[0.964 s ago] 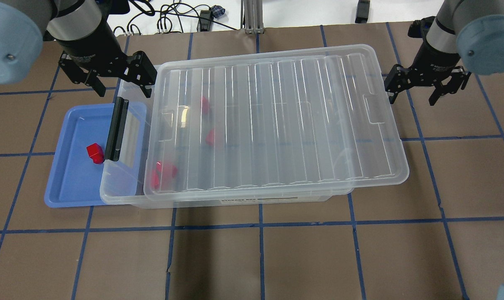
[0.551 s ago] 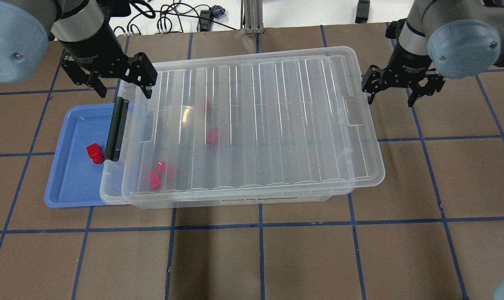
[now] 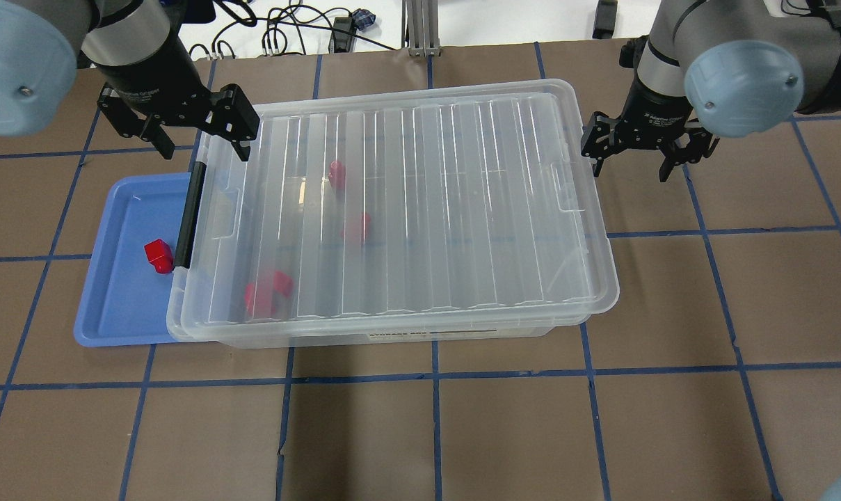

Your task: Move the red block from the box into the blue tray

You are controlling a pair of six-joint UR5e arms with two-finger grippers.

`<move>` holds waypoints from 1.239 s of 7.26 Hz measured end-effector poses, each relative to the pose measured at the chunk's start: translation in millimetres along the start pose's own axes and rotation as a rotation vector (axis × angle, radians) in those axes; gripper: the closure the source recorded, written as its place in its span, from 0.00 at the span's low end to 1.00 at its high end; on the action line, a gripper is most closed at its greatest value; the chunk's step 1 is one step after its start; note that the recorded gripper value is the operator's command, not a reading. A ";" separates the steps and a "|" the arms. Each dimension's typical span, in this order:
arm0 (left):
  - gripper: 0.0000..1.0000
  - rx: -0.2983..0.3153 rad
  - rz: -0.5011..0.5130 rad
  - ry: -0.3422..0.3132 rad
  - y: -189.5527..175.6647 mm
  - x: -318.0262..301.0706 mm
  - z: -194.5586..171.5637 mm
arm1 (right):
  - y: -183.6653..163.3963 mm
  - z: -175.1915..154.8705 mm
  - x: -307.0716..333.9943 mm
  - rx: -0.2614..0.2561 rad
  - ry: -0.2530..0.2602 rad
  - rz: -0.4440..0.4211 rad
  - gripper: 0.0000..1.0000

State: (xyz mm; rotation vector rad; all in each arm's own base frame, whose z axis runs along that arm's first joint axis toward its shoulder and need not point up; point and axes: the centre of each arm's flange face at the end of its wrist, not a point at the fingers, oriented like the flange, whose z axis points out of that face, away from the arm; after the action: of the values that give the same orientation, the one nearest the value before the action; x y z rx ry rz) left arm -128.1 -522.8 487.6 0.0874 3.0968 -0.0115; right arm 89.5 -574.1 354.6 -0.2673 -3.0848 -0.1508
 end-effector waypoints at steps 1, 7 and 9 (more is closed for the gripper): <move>0.00 -0.003 0.001 0.000 -0.6 0.3 1.9 | 0.1 0.1 -0.4 0.000 0.000 0.000 0.00; 0.00 0.026 0.005 -0.007 8.7 2.0 -14.2 | 11.4 -60.0 5.0 0.103 -0.006 -0.007 0.00; 0.00 0.041 0.010 -0.005 15.7 3.9 -23.3 | 53.9 -108.4 11.4 0.116 -0.007 -0.006 0.00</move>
State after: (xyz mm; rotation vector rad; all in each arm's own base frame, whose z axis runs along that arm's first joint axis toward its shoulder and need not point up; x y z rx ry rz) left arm -132.2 -506.7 510.6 0.1035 3.0914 -0.0743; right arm 91.2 -530.2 468.0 -0.2535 -3.0865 0.0283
